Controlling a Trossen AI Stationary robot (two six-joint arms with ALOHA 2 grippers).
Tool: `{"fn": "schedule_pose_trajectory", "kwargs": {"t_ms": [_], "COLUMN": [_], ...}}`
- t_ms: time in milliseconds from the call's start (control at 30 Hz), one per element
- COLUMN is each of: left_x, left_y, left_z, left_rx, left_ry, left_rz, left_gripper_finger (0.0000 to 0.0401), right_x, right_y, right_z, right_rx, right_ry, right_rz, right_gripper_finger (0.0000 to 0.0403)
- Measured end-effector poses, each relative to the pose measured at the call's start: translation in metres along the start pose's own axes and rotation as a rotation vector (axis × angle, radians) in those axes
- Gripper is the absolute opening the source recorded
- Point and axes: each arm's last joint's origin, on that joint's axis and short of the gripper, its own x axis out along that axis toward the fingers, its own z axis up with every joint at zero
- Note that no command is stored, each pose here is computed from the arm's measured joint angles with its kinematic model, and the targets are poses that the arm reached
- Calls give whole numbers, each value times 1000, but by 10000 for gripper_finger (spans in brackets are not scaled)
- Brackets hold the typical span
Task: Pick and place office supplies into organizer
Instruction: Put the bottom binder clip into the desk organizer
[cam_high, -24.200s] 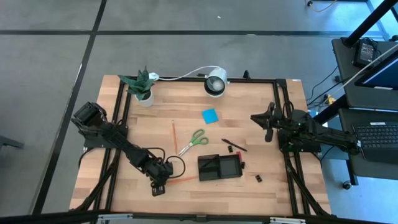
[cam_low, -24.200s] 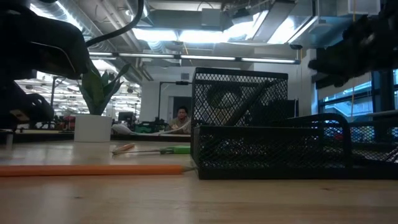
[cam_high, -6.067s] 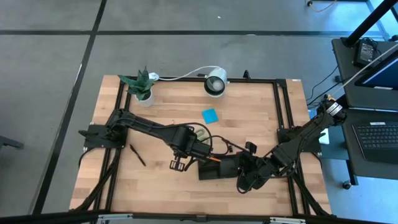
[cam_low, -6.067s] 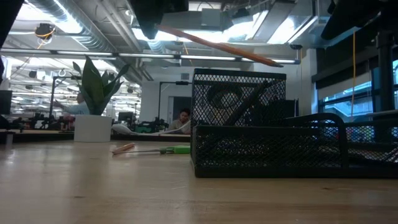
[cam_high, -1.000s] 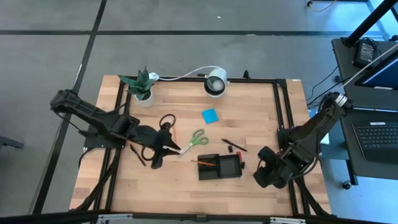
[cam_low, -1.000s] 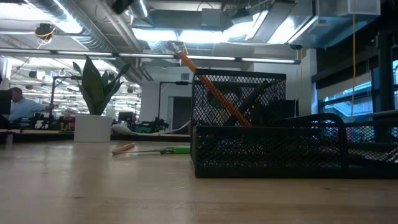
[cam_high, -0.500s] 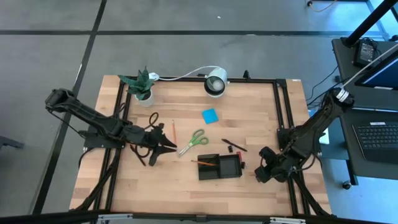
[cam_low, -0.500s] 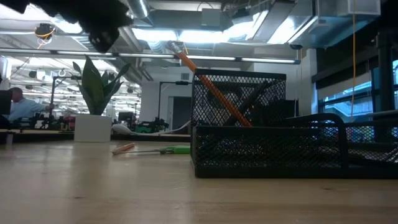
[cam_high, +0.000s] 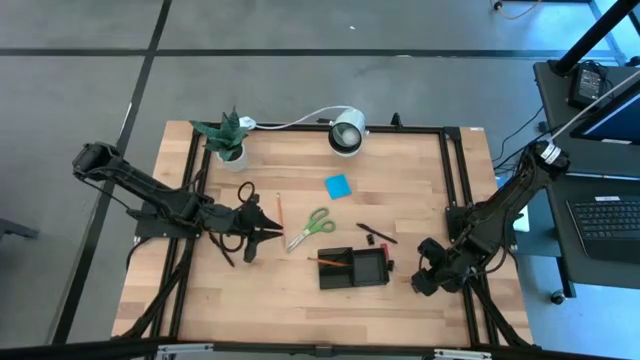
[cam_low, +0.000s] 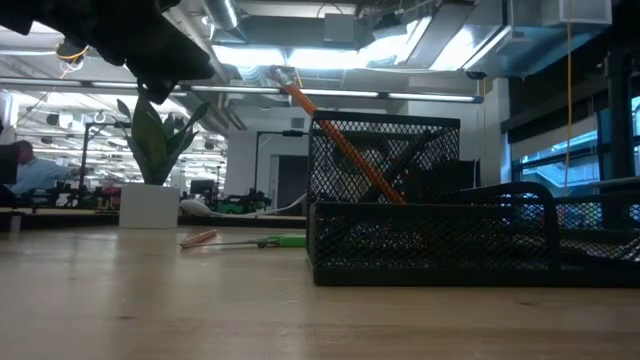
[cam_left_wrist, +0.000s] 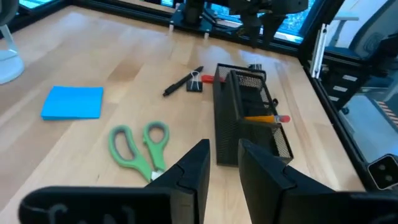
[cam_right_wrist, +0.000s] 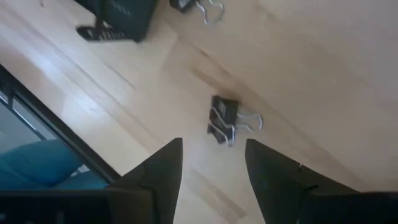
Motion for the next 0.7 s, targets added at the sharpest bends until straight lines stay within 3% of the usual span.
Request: {"fn": "schedule_pose_trajectory", "kwargs": {"t_ms": [700], "left_x": [0], "left_y": [3], "left_z": [1], "left_rx": [3], "left_ry": [-37], "left_rz": [95], "left_gripper_finger": [79], "right_x": [18], "right_y": [-8], "right_z": [2], "right_rx": [-1], "right_ry": [-5], "right_rz": [38], "right_gripper_finger": [177]}}
